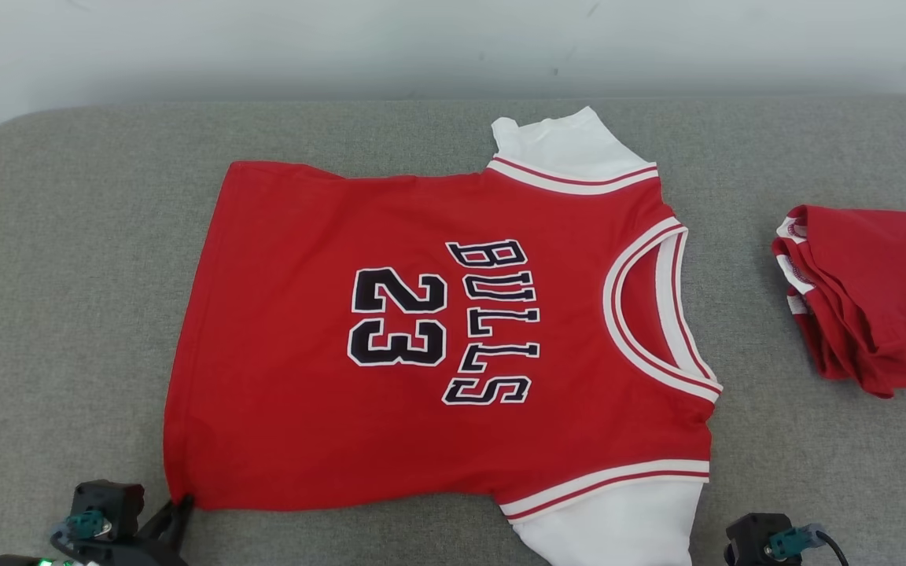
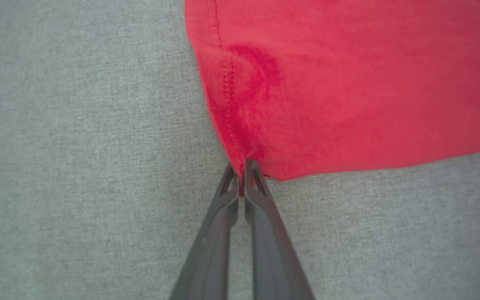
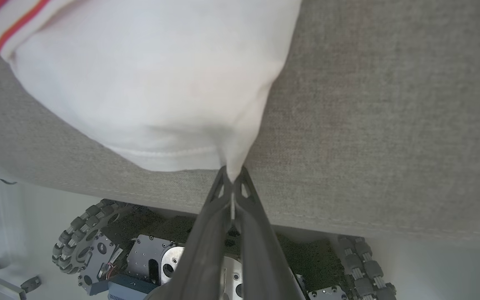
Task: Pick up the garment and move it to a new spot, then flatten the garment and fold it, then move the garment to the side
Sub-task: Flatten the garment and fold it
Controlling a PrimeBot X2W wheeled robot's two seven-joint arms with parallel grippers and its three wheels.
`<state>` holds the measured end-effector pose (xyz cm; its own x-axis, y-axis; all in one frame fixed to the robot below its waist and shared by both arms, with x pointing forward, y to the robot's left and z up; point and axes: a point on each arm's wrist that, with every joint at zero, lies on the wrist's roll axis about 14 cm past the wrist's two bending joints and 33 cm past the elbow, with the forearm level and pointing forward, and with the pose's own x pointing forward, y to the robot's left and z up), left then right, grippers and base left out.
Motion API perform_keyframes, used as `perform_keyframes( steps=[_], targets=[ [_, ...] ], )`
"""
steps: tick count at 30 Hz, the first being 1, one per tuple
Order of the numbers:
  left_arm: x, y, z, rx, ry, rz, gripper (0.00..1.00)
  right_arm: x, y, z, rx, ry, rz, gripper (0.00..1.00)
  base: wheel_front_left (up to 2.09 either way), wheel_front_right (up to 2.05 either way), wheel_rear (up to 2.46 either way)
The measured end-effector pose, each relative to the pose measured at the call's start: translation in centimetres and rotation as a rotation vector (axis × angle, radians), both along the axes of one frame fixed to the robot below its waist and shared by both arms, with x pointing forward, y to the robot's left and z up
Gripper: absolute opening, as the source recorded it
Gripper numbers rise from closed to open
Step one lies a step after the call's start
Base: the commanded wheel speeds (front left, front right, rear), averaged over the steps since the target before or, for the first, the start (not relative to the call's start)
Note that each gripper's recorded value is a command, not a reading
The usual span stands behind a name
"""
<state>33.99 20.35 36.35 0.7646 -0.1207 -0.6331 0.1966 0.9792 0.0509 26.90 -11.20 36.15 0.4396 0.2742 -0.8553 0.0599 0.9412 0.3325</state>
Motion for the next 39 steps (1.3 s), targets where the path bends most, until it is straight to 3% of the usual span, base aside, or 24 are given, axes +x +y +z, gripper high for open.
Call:
perform_keyframes(
  steps=[9, 26, 33, 39],
  targets=[
    [0.8, -0.1, 1.1, -0.025, -0.059, 0.023, 0.0, 1.3, -0.4, 1.3, 0.003, -0.061, -0.02, 0.0, 0.0, 0.0, 0.0],
    [2.8, -0.1, 6.1, -0.041, -0.245, 0.056, 0.0, 5.2, -1.6, 8.7, 0.145, -0.325, -0.107, 0.0, 0.0, 0.0, 0.0],
    [1.4, 0.1, 5.6, -0.041, -0.216, 0.071, 0.0, 4.6, -1.3, 8.8, 0.172, -0.312, -0.105, 0.0, 0.0, 0.0, 0.0],
    [1.7, -0.1, 6.7, -0.069, -0.245, 0.083, 0.0, 5.9, -2.1, 11.0, 0.189, -0.4, -0.14, 0.0, 0.0, 0.0, 0.0]
  ],
)
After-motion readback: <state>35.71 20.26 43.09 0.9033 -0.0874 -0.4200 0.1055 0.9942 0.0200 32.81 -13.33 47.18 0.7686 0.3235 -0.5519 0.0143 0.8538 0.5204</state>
